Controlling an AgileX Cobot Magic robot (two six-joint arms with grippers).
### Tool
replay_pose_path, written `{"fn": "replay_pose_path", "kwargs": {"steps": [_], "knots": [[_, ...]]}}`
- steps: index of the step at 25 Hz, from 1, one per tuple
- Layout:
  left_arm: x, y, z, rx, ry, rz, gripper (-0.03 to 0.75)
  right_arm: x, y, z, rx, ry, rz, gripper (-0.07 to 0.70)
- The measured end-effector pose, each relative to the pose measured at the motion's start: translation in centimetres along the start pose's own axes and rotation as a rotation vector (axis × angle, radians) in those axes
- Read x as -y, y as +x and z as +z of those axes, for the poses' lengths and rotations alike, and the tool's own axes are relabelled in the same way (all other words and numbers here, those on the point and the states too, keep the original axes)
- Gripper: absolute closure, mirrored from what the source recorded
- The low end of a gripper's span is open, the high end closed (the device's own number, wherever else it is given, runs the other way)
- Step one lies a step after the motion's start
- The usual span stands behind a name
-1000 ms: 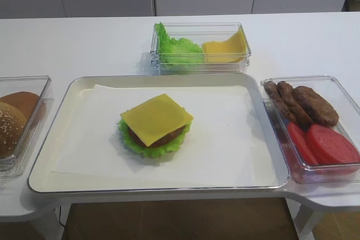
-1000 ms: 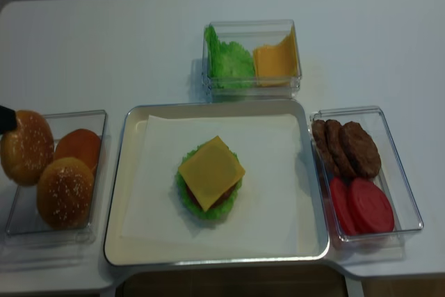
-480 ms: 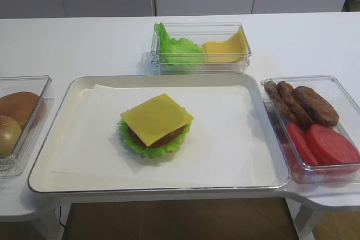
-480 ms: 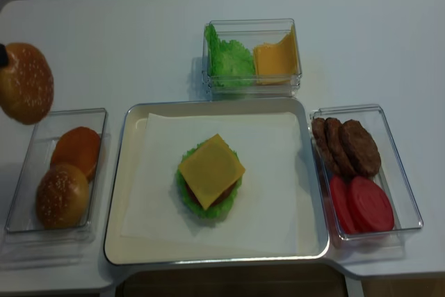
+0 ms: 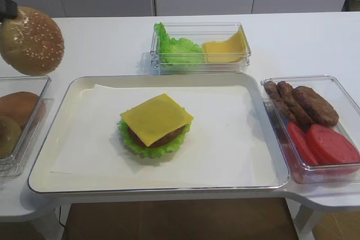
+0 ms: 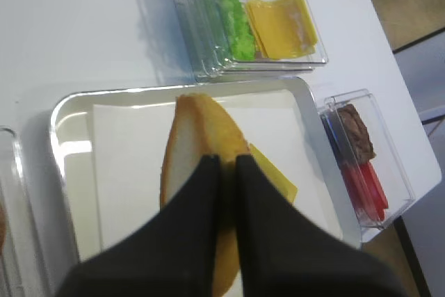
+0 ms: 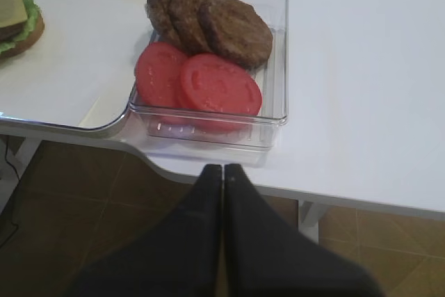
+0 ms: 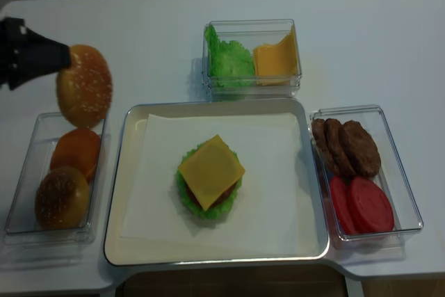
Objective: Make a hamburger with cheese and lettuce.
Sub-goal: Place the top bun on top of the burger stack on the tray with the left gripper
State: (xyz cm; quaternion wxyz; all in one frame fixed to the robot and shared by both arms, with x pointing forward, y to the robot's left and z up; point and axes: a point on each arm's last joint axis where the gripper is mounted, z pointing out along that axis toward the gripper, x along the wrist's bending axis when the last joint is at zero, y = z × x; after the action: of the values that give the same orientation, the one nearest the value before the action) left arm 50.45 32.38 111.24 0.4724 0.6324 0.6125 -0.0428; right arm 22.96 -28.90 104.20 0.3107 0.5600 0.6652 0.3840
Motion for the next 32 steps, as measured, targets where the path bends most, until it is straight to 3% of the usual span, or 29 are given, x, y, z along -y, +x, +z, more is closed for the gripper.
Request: {"fn": "replay_pose_path", "kwargs": {"steps": [8, 14, 22, 32], "knots": [[0.6, -3.0, 2.9, 0.099, 0.093, 0.049, 0.686, 0.0, 0.0, 0.0, 0.0, 0.0, 0.0, 0.635], [0.8, -5.6, 4.3, 0.231, 0.092, 0.039, 0.686, 0.0, 0.0, 0.0, 0.0, 0.0, 0.0, 0.636], [2.0, -8.3, 6.0, 0.305, 0.17, 0.076, 0.686, 0.0, 0.0, 0.0, 0.0, 0.0, 0.0, 0.635], [2.4, -8.2, 10.8, 0.374, 0.256, -0.035, 0.687, 0.0, 0.0, 0.0, 0.0, 0.0, 0.0, 0.636]]}}
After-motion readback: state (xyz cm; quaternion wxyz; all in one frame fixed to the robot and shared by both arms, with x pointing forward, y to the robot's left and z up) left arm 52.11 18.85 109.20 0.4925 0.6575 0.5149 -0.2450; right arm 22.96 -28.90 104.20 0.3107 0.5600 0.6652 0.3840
